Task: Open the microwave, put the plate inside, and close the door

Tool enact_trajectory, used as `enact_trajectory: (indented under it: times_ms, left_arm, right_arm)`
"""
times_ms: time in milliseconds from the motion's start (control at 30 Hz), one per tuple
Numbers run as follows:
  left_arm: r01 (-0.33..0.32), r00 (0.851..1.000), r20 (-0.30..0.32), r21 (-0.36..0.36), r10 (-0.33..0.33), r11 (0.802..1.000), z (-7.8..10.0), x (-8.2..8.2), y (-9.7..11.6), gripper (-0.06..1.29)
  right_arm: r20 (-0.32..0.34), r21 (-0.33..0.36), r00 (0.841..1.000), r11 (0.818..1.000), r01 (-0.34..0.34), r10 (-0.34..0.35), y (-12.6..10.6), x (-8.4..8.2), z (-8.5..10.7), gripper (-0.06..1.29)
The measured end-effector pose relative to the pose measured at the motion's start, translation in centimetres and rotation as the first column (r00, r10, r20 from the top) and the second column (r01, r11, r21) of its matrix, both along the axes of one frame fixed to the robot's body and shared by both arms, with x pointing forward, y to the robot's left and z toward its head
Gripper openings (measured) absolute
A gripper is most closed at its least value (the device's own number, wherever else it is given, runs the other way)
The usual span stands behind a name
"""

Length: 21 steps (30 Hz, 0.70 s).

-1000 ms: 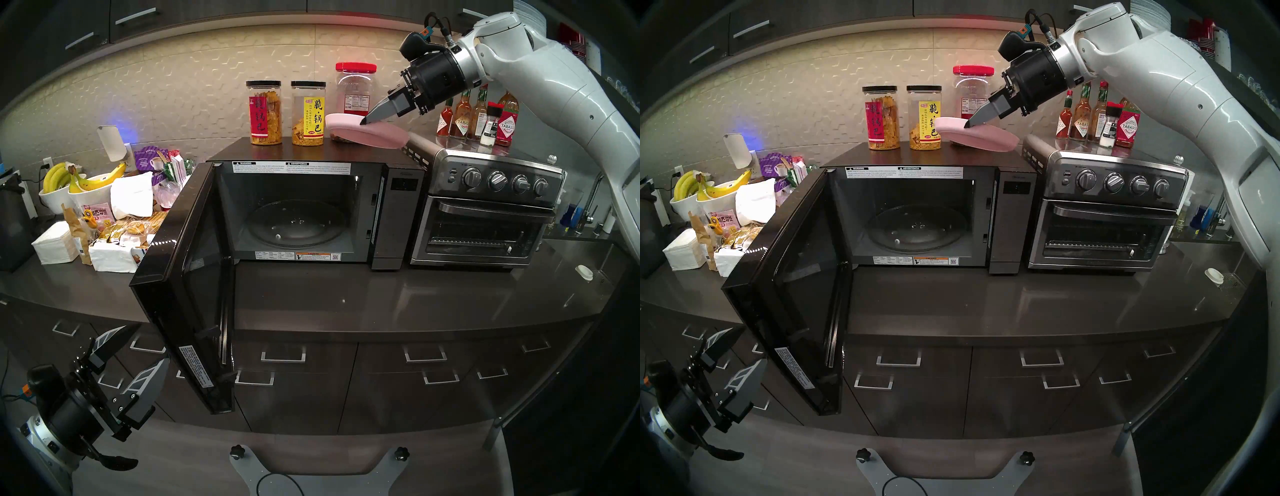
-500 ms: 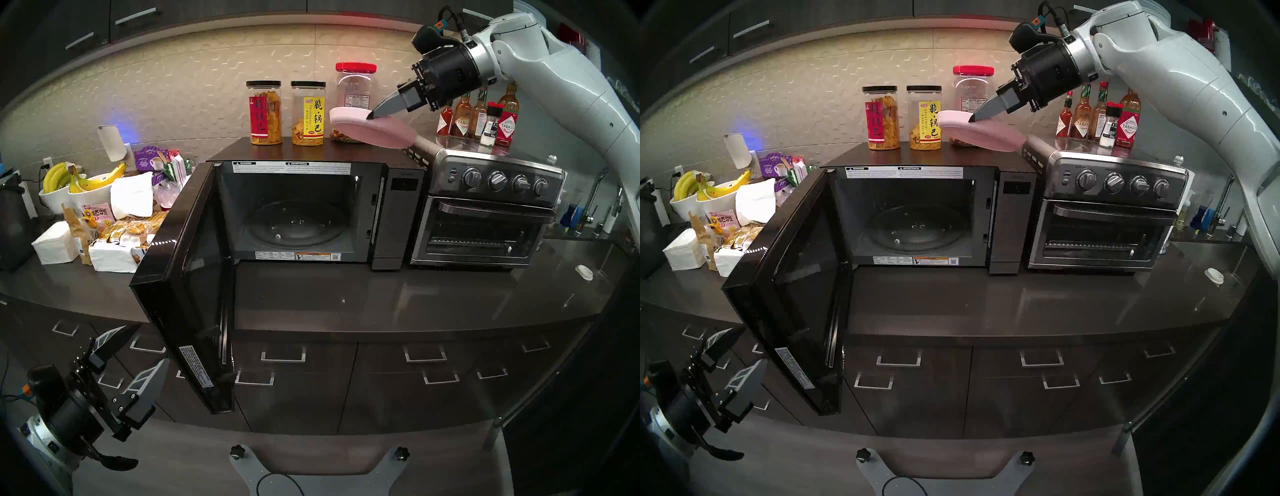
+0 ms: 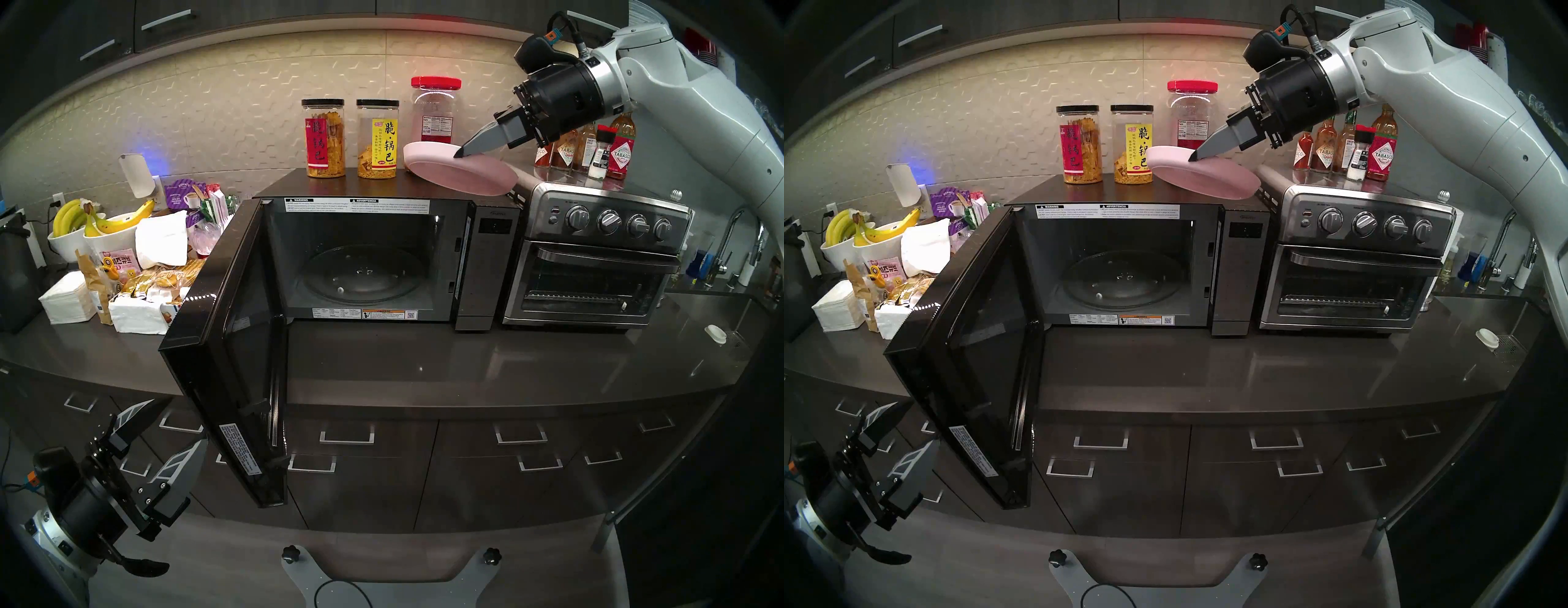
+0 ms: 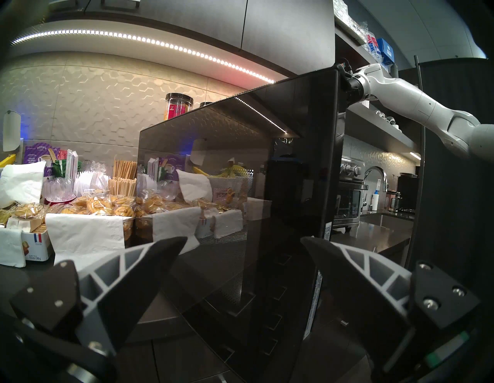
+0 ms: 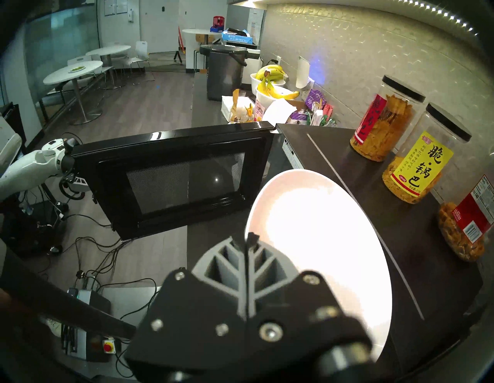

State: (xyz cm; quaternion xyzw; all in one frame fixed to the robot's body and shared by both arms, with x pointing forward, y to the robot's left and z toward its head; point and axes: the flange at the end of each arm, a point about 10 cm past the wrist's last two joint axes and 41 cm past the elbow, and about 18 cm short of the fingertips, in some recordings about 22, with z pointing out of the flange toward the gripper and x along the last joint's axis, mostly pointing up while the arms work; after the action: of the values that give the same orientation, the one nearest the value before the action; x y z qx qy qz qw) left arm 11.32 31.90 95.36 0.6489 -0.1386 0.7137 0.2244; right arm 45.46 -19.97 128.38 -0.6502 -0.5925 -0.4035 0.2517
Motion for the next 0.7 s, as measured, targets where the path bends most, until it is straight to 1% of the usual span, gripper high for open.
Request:
enact_trajectory:
  times_ms: [100,167,400,700]
  left_arm:
    - [0.000,1.000,0.000,0.000,0.000,1.000,0.0,0.0,0.0,1.27]
    - [0.000,1.000,0.000,0.000,0.000,1.000,0.0,0.0,0.0,1.27]
    - [0.000,1.000,0.000,0.000,0.000,1.000,0.0,0.0,0.0,1.27]
    - [0.000,1.000,0.000,0.000,0.000,1.000,0.0,0.0,0.0,1.27]
  right_arm:
    - [-0.010,-0.007,1.000,1.000,-0.013,0.013,0.1,-0.4,-0.6,-0.02]
    - [-0.024,-0.015,0.999,0.999,-0.031,0.031,0.2,-0.8,-1.3,-0.02]
    - [-0.043,-0.028,0.998,0.998,-0.054,0.053,0.3,-1.2,-2.4,-0.02]
    - [-0.070,-0.047,0.992,0.993,-0.112,0.109,0.8,-1.8,-3.8,-0.02]
